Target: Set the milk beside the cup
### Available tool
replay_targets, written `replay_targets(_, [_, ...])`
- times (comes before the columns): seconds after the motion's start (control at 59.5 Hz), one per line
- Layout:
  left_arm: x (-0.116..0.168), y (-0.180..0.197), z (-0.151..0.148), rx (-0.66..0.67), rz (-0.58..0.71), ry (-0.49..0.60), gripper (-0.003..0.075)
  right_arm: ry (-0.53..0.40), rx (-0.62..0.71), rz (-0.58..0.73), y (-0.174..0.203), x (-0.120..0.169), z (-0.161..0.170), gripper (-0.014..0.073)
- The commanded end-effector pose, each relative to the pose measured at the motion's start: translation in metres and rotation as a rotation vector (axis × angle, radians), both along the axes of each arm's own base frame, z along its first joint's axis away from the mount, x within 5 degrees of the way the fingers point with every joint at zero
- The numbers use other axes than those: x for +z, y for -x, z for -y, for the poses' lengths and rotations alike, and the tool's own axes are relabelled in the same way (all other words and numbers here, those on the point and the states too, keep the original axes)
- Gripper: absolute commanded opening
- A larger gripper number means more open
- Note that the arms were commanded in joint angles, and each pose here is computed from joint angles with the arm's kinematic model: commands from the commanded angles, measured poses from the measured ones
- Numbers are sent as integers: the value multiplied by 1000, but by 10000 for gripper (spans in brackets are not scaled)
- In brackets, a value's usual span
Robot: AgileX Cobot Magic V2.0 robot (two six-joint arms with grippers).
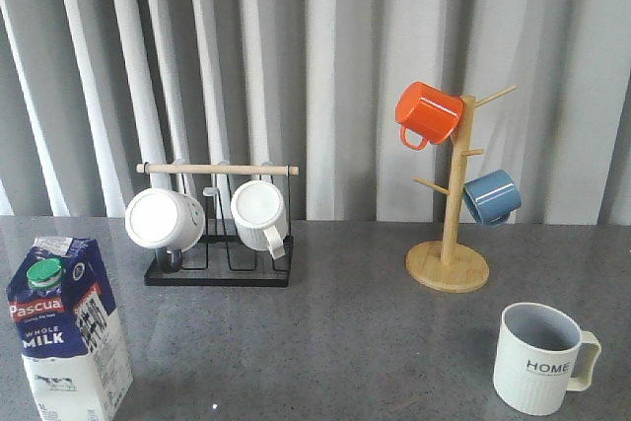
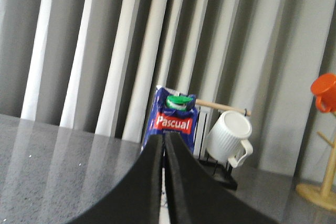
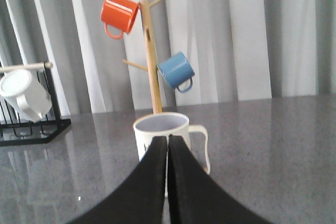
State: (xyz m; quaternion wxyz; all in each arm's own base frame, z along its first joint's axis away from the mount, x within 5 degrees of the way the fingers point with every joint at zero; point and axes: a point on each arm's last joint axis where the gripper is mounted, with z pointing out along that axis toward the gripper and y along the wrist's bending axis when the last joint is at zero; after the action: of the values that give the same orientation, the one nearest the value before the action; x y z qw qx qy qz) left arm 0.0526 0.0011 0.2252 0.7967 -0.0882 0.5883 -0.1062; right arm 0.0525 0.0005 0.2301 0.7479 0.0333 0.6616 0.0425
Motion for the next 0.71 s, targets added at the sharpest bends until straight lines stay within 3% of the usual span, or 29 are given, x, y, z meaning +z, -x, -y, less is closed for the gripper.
replay_targets(0.0, [21,8,-1,-19,178,65,15,63,-24,126,6,48,1,38])
replay_targets(0.202, [50,15,0,-44,163,114,41,121,-19,77,-5,106,0,151])
replay_targets(0.286, [68,22,0,-46,140,114,53,114,-10,30,-18,120,-1,253])
replay_targets(0.521, [106,42,1,-52,125,111,119,76,0,-46,-41,125,-1,578])
replay_targets(0.689, [113,47,1,-71,155,148,217,52,-3,-6,-41,129,0,608])
